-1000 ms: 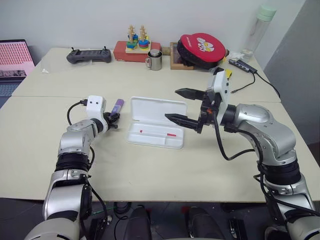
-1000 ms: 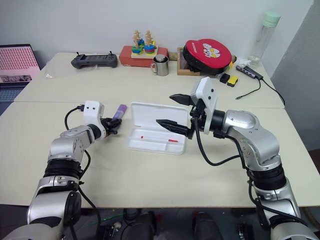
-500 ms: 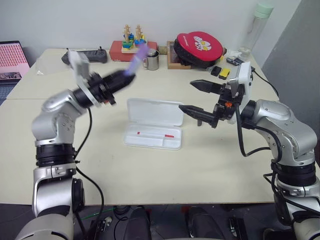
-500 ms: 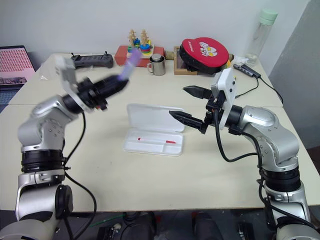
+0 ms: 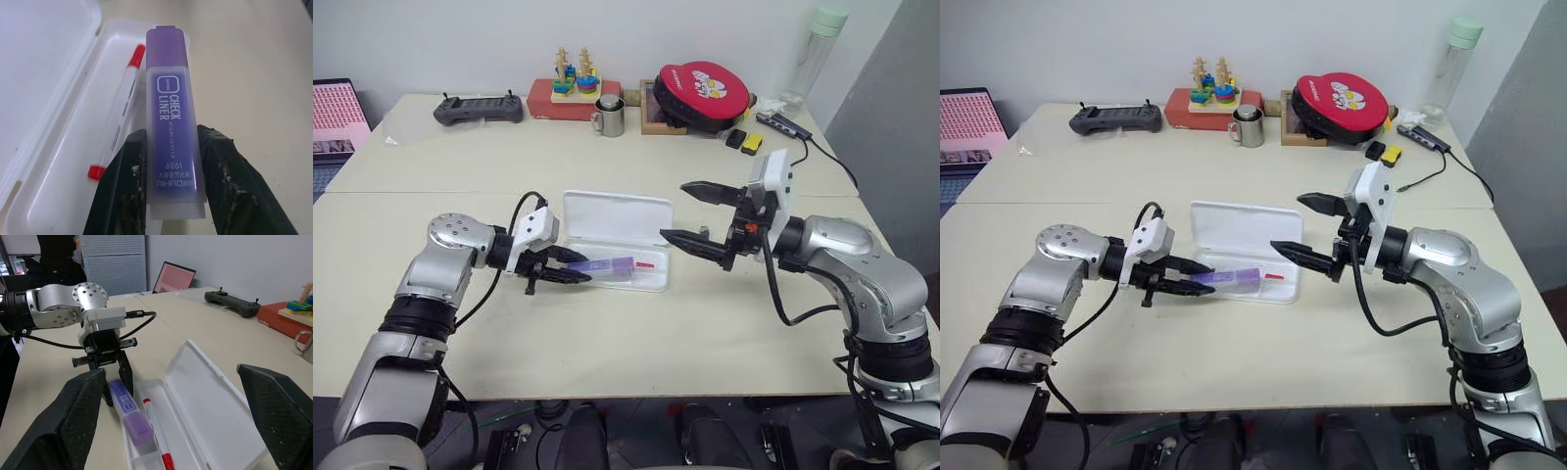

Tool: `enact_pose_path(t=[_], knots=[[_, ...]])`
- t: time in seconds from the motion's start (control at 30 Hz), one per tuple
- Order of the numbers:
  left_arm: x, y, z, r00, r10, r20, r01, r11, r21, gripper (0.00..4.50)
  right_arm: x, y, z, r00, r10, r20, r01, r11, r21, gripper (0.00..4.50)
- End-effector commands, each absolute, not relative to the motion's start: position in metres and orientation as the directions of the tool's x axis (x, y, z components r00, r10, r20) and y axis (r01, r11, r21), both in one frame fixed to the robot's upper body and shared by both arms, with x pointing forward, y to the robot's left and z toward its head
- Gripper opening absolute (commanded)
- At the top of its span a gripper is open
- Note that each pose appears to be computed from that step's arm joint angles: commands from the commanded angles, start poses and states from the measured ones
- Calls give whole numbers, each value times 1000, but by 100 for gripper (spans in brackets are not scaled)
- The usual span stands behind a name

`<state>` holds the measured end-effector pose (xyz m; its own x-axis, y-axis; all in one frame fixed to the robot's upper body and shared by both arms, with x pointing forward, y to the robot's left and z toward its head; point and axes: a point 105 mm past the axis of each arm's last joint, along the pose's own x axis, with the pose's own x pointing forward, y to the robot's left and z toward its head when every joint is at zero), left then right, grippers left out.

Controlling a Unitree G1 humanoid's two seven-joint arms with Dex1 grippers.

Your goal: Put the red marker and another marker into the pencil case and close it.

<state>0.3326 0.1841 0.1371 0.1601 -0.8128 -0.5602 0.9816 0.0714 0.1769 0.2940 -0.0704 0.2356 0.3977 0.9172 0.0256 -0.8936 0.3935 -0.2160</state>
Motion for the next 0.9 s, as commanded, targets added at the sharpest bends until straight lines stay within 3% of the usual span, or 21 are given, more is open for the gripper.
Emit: enact_pose_path(t=[0.03,0.4,0.47,0.73,0.8,0.9], knots=[[338,188,144,171,-780,-602,970,26,242,120,286,-68,244,384,922,47,-887,383,-258,450],[345,189,141,186,-760,-623,971,44,236,120,283,-65,237,383,923,30,-893,378,-245,450],[346,189,141,190,-756,-627,969,42,243,190,284,-64,237,383,923,32,-892,379,-246,450],[348,186,144,201,-765,-612,965,48,257,340,286,-65,235,395,918,30,-890,391,-236,450],[350,178,152,210,-806,-554,962,69,264,384,292,-68,228,428,904,8,-882,420,-214,450],[353,153,179,225,-904,-365,954,129,270,447,332,-89,201,644,760,-88,-761,626,-172,450]])
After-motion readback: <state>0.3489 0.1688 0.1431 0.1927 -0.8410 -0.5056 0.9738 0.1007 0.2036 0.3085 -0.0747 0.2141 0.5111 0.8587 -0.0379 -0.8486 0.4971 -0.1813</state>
